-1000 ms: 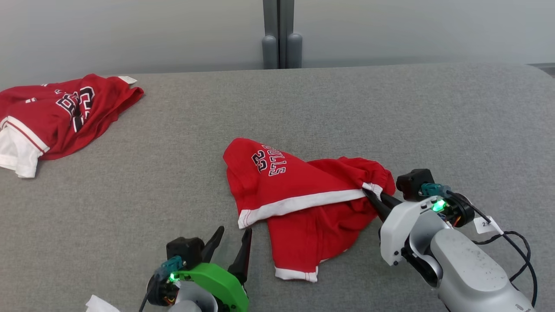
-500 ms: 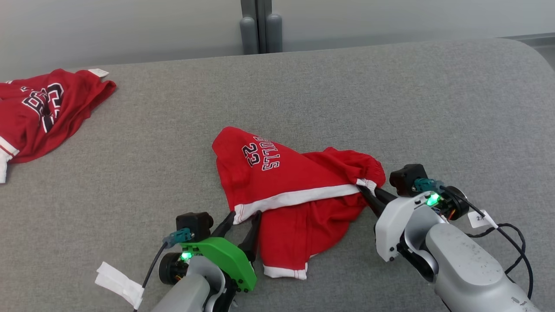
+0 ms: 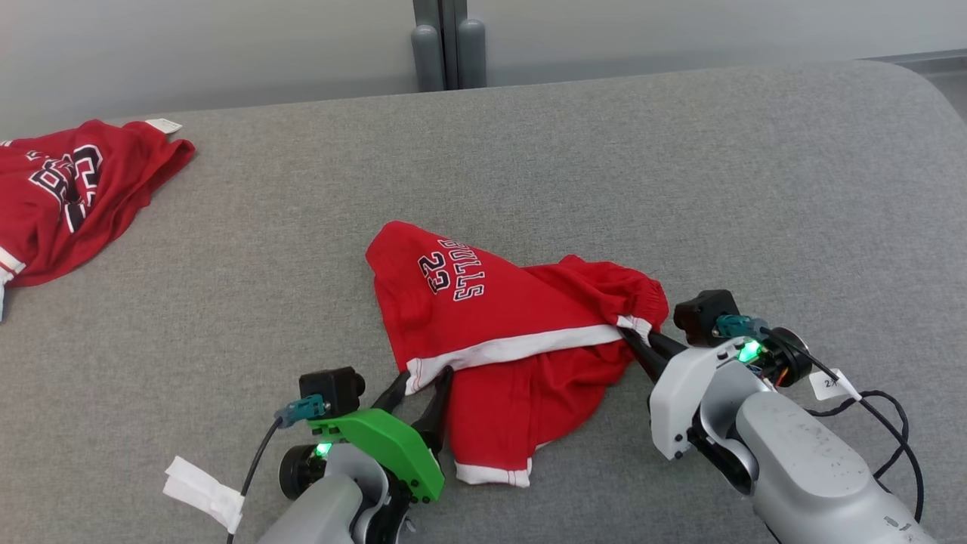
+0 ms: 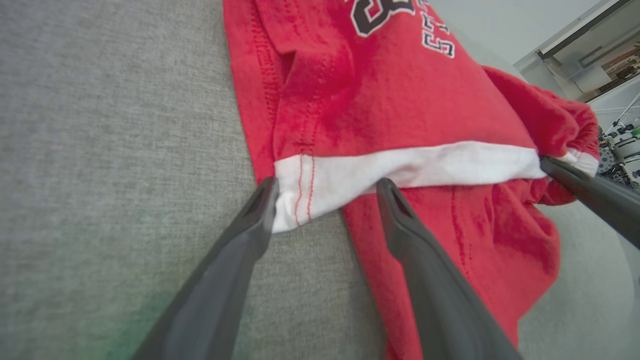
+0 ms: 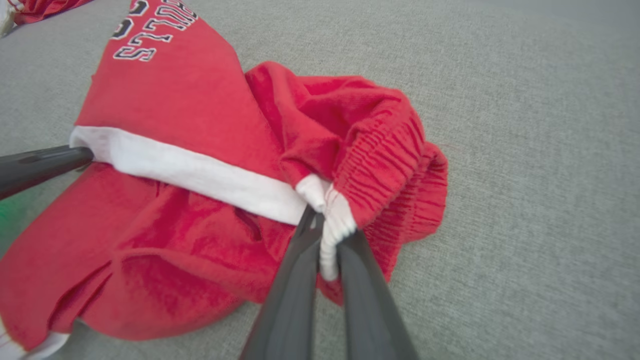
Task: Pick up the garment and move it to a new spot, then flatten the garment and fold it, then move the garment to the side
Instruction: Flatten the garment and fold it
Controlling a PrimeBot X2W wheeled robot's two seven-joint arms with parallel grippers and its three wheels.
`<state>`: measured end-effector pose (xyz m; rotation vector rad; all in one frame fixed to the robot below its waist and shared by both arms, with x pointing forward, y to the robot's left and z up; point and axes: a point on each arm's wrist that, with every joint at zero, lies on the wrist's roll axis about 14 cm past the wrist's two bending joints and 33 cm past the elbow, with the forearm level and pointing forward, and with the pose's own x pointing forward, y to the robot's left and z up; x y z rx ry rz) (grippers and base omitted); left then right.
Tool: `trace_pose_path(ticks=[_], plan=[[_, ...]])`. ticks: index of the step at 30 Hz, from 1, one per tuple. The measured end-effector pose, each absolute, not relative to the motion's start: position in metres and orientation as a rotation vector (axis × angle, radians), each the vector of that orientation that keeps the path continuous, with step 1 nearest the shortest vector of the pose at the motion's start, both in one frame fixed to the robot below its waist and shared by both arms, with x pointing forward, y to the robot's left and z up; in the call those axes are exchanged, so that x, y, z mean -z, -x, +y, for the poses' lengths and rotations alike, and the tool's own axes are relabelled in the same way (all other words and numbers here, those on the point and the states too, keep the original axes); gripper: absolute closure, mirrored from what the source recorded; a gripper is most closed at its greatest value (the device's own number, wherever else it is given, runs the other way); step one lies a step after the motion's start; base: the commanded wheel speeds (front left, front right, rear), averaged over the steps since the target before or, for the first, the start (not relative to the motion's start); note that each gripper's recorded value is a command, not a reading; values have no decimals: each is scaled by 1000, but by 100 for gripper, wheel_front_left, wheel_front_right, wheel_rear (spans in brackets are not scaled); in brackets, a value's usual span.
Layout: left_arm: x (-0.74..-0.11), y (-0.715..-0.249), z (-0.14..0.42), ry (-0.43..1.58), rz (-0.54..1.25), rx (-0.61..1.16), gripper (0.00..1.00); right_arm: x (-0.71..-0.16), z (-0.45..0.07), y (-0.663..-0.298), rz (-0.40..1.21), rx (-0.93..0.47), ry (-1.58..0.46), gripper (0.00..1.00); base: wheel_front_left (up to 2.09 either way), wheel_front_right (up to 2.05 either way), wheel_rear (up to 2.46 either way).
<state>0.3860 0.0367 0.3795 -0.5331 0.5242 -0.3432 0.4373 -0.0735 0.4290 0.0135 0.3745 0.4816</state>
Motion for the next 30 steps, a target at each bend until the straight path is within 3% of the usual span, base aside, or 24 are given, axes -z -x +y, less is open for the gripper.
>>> trace_pose_path(ticks=[2,3,4,6,8,19,30], plan=[[-378,-385,36,529,532,347,1,-429,-73,-437,373,-482,-16,100,0,0,0],[-378,-385,35,529,535,349,14,-429,-73,-438,370,-482,-17,100,0,0,0],[-378,-385,34,531,538,354,51,-429,-73,-438,371,-482,-17,100,0,0,0],[-378,-385,34,527,539,360,83,-429,-73,-437,371,-483,-18,100,0,0,0],[-378,-383,31,518,544,374,100,-429,-72,-436,370,-482,-24,100,0,0,0],[-399,-400,41,469,447,390,100,-438,-77,-439,324,-462,-42,100,0,0,0],[-499,-433,65,288,95,486,100,-513,-90,-457,80,-434,-40,100,0,0,0]])
